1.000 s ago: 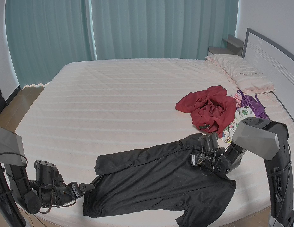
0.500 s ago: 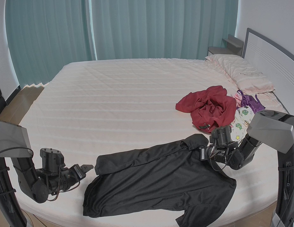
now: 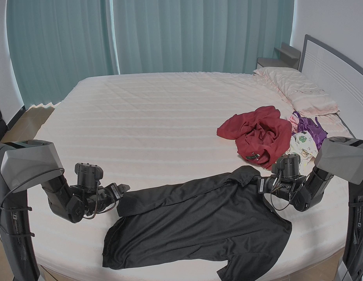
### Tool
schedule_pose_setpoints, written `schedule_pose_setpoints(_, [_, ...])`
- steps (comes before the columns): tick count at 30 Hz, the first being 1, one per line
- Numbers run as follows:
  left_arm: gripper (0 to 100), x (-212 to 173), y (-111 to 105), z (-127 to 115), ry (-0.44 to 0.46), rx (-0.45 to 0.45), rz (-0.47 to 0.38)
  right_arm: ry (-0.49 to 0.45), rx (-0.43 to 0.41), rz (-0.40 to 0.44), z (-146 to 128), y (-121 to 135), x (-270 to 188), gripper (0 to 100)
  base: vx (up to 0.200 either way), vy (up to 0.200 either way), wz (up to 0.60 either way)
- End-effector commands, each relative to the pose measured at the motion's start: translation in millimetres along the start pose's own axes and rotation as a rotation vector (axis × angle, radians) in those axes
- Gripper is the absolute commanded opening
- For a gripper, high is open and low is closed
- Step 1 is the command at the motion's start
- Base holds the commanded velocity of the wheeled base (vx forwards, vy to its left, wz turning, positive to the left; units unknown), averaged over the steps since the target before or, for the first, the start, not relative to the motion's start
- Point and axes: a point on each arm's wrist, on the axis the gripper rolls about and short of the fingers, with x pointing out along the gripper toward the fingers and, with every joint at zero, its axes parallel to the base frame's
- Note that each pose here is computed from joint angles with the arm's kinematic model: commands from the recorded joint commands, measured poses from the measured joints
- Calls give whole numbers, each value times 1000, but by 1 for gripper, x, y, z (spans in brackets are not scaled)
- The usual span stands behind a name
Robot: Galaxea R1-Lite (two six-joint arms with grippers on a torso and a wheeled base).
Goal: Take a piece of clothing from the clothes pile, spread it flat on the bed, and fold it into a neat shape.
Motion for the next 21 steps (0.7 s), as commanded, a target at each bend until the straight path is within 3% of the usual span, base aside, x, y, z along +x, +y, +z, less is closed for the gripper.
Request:
schedule_pose_setpoints(1, [100,32,-4,-14,48,40,8,-2,29,0,-1,-4,-1,0,0,0,0])
schedule_pose_setpoints(4, [100,44,-5,-22,75,82,26,-2,31,1,-2,-4,-1,0,0,0,0])
schedule_pose_setpoints(8, [100,55,-10,-15,48,158,45,-11,58,5,1,-4,-1,0,0,0,0])
schedule_pose_setpoints(9, [0,57,-13,-12,44,159,45,-10,64,8,1,-4,-1,0,0,0,0])
schedule_pose_setpoints(16, [0,60,-20,-2,35,157,47,-22,77,21,2,-9,1,0,0,0,0])
schedule_pose_setpoints(19, [0,61,-20,7,1,146,51,-62,81,36,6,-10,4,0,0,0,0])
schedule_pose_setpoints(21, [0,62,-14,23,-75,130,102,-128,90,37,13,-13,7,0,0,0,0])
